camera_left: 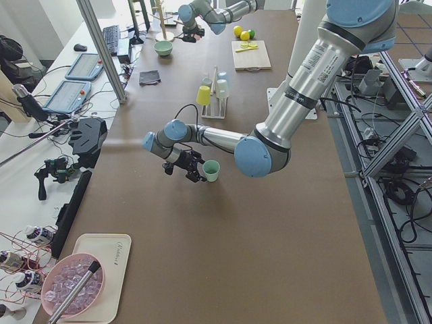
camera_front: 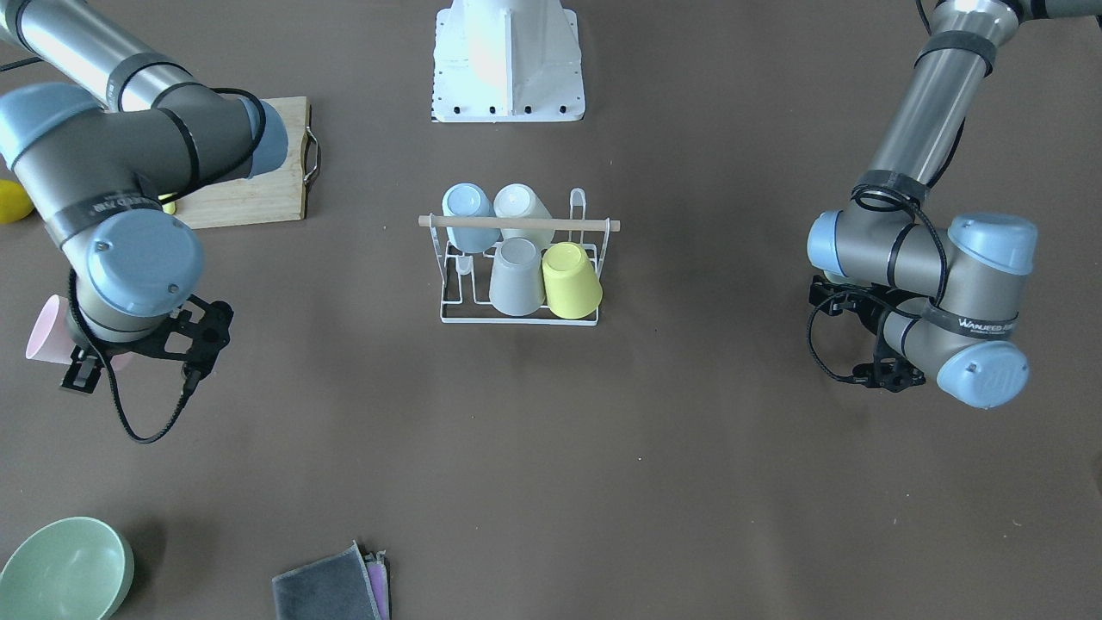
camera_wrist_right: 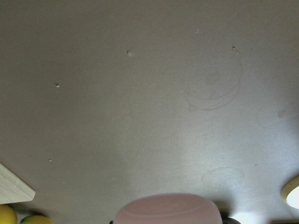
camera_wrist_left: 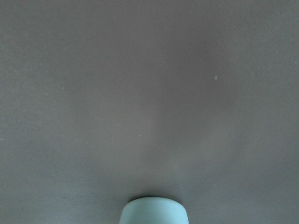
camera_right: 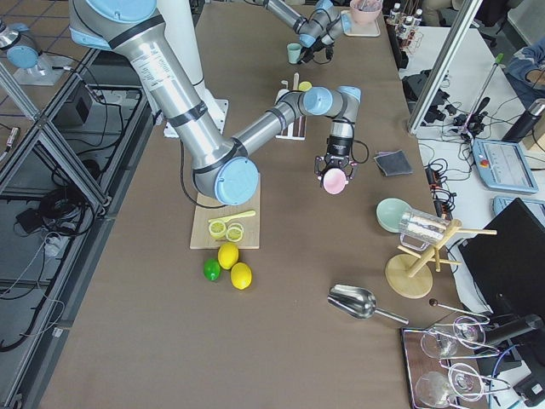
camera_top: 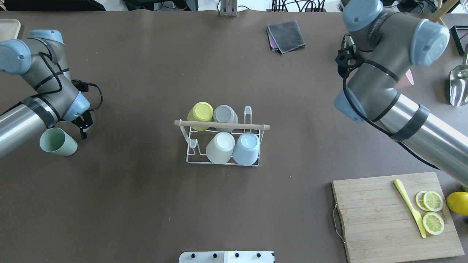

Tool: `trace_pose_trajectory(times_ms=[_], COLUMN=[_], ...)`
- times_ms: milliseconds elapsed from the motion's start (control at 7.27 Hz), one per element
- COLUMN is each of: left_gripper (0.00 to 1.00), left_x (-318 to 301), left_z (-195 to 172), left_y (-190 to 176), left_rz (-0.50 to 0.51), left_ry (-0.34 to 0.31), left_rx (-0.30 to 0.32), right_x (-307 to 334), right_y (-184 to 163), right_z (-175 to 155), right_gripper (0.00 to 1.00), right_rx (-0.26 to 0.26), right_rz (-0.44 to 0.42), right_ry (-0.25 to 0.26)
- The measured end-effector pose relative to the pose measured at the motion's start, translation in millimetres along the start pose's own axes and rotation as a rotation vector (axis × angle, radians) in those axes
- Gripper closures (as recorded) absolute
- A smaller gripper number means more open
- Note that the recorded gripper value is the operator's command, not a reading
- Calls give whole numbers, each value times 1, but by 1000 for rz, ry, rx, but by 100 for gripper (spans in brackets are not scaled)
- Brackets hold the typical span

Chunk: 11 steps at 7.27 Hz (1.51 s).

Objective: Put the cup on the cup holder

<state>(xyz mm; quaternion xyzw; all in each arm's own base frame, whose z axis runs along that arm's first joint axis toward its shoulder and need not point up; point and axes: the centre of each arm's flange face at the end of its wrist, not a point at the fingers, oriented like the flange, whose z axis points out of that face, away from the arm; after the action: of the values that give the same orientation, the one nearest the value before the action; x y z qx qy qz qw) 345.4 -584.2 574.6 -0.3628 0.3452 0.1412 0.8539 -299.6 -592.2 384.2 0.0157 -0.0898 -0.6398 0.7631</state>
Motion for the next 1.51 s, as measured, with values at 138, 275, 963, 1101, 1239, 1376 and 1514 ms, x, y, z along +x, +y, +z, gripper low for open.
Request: trace_pose_trajectory(times_ms=[138,275,963,1101,1239,1376,1514], left_gripper=[2,2,2,2,2,2,2], left_x=[-1,-3,-14,-14,-14,-13,-12], left_z=[3,4,13,13,13,13,12], left_y=[0,0,-5,-7,-8,-9,-9], left_rz=[3,10,6,2,-1,-1,-2], left_ry=[-3,-5,-9,-9,-9,-9,-9], left_rx=[-7,-18,-59,-63,-65,-66,-67], right_x=[0,-1,-40,-39,-35,-29,-26], right_y=[21,38,60,57,54,51,50], right_z=[-17,-32,-95,-97,-91,-82,-77], right_gripper=[100,100,100,100,100,100,100], right_rx=[107,229,777,862,948,1036,1105], right_rz=[37,67,90,61,51,45,35], right_ry=[-38,-72,-41,-13,15,37,60])
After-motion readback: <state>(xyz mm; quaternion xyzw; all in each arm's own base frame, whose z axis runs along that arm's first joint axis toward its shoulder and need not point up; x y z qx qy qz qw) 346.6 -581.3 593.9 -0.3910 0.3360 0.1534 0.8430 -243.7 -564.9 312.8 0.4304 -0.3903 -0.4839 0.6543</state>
